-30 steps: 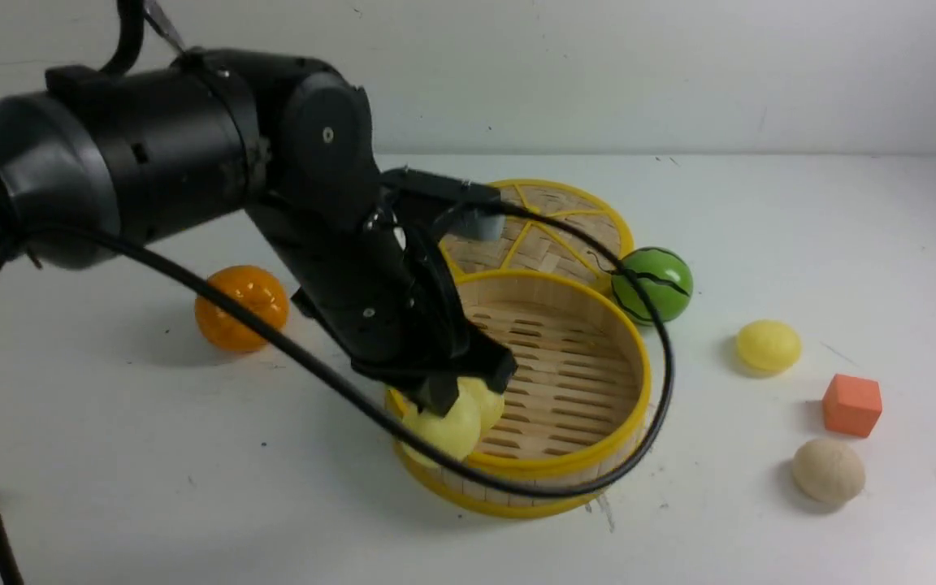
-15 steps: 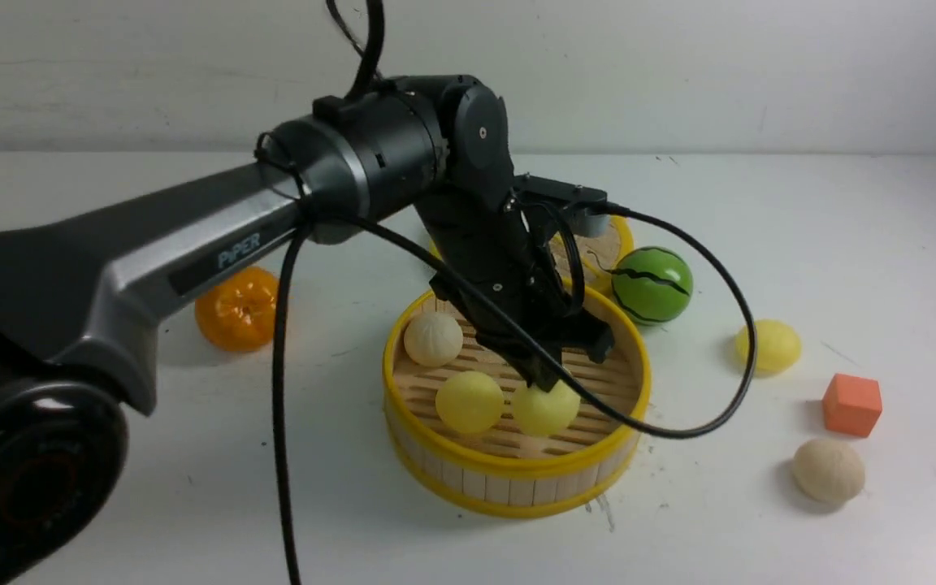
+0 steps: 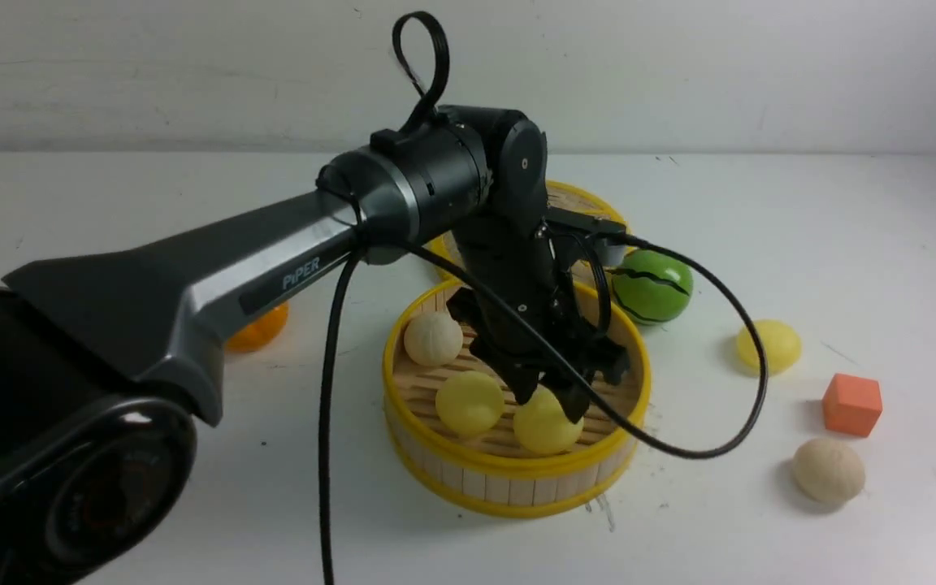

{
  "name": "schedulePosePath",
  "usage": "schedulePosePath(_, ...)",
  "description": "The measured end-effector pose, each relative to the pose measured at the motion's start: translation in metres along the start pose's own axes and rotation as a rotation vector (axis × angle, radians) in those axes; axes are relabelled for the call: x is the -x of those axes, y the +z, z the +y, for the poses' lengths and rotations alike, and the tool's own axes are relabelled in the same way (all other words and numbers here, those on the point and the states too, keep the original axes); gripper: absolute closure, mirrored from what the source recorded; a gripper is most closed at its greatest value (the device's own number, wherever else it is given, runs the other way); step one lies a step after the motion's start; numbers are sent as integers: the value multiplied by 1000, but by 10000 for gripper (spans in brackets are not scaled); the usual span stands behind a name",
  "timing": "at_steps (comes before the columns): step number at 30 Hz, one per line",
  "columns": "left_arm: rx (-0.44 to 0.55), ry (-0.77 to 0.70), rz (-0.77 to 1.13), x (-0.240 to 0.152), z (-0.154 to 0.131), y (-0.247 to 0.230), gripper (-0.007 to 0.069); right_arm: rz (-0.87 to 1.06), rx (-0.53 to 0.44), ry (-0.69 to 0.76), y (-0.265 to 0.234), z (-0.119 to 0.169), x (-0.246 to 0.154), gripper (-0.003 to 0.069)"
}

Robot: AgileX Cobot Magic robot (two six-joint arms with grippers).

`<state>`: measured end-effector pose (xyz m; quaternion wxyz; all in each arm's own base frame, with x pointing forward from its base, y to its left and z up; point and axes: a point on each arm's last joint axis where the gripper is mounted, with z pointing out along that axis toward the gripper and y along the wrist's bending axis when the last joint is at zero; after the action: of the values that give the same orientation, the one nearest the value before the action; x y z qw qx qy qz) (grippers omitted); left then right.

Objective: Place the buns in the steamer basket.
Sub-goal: Use the right arm to grab a steamed stuffed bun

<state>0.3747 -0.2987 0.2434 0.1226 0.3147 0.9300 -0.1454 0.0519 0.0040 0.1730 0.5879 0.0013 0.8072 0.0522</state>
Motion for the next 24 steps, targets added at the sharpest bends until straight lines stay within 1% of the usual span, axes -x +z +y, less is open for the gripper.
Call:
schedulePosePath(1,8,-6,-22,1,-3,-16,207,0,0,0,0,0,0,420)
schedulePosePath(2,22,3,-70,1,-9,-46,249,0,0,0,0,0,0,420)
schedulePosePath(3,34,14,-101,0,-14,-65,291,0,0,0,0,0,0,420)
schedulePosePath(4,56,33,-154,-3,-20,-96,375,0,0,0,0,0,0,420)
schedulePosePath(5,69,48,-190,-7,-25,-116,440,0,0,0,0,0,0,420)
schedulePosePath(6,86,61,-235,-12,-30,-141,526,0,0,0,0,0,0,420)
schedulePosePath(7,88,61,-245,-13,-30,-146,541,0,0,0,0,0,0,420)
schedulePosePath(8,105,58,-305,-25,-36,-179,625,0,0,0,0,0,0,420)
schedulePosePath(9,107,60,-311,-27,-37,-182,631,0,0,0,0,0,0,420)
schedulePosePath(11,120,24,-358,-57,-41,-220,638,0,0,0,0,0,0,420)
schedulePosePath(12,120,15,-361,-65,-41,-225,638,0,0,0,0,0,0,420)
schedulePosePath(13,119,-4,-384,-84,-42,-234,638,0,0,0,0,0,0,420)
schedulePosePath(14,120,-9,-369,-84,-41,-230,638,0,0,0,0,0,0,420)
schedulePosePath(16,109,-34,-452,-119,-42,-243,638,0,0,0,0,0,0,420)
schedulePosePath(20,75,-64,-602,-194,-38,-238,638,0,0,0,0,0,0,420)
schedulePosePath(21,76,-63,-602,-194,-37,-238,638,0,0,0,0,0,0,420)
schedulePosePath(22,57,-72,-670,-227,-34,-226,638,0,0,0,0,0,0,420)
schedulePosePath(23,55,-73,-679,-230,-34,-224,638,0,0,0,0,0,0,420)
schedulePosePath(24,36,-80,-754,-257,-30,-210,638,0,0,0,0,0,0,420)
